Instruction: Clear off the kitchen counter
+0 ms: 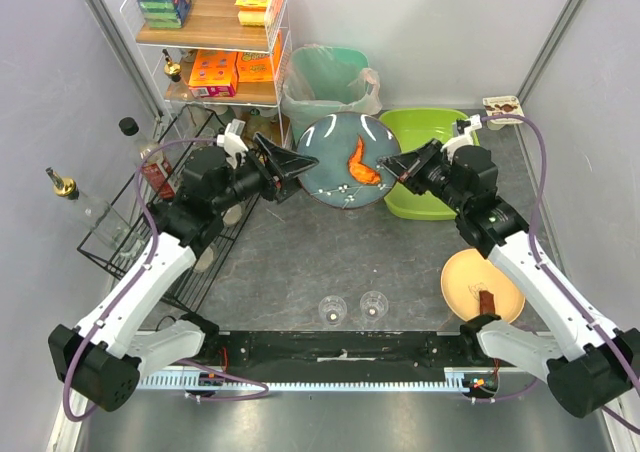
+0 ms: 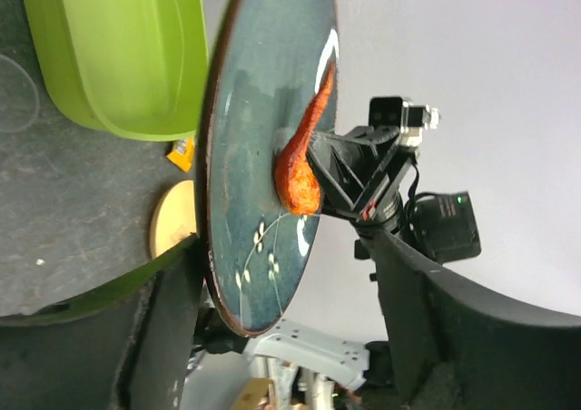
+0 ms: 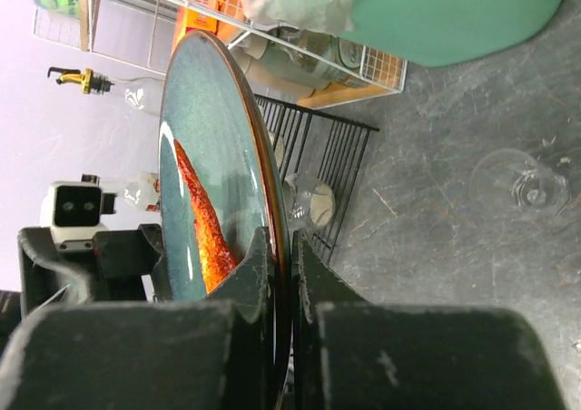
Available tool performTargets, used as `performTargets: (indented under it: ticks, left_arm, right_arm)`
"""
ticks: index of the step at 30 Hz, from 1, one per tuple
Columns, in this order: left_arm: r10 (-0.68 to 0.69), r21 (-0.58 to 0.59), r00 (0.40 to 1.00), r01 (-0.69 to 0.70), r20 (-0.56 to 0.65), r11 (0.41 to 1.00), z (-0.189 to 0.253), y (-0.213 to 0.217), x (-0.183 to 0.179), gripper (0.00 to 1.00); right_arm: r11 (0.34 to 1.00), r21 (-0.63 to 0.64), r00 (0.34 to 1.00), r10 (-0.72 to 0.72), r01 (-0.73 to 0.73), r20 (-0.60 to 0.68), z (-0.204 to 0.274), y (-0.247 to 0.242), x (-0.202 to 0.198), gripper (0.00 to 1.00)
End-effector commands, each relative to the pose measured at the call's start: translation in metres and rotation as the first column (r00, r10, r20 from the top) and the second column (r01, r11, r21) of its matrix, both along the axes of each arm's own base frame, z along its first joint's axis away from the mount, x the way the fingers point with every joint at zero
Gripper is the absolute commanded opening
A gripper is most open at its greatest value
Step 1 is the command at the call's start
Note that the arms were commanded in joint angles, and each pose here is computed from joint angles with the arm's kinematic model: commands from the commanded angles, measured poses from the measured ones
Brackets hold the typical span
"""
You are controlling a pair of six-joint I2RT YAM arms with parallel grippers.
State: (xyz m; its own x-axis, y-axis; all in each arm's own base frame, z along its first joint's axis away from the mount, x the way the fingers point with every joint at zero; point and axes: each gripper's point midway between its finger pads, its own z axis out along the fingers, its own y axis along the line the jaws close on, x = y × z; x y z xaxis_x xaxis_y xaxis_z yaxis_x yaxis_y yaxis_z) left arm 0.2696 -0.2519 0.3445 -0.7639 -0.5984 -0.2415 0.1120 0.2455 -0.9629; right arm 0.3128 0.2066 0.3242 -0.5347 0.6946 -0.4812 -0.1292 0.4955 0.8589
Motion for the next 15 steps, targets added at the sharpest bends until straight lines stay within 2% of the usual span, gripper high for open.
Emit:
performTargets:
  ticks: [1, 4, 9, 15]
  left_arm:
    - [0.013, 0.011, 0.974, -0.016, 0.227, 1.0, 0.063, 0.011, -0.008, 0.85]
    - [0.116, 0.141, 0.957, -0.157, 0.266, 0.977, 0.052, 0.033, 0.002, 0.93]
    - [0.258, 0.325, 0.901, -0.374, 0.348, 0.869, 0.035, 0.08, 0.009, 0.95]
    - [0.173, 0.4, 0.871, -0.377, 0.46, 0.836, 0.037, 0.092, -0.011, 0.96]
  right_arm:
    - [0.997, 0.073, 0.999, 0.035, -0.037, 0.027, 0.021, 0.004, 0.005, 0.0]
    - [0.994, 0.107, 1.0, 0.025, -0.024, -0.006, 0.023, 0.0, 0.015, 0.0]
    - [0.993, 0.118, 0.999, -0.031, 0.032, -0.008, 0.041, -0.016, 0.039, 0.0]
    - [0.991, 0.106, 0.996, -0.089, 0.086, 0.024, 0.069, -0.025, 0.083, 0.0]
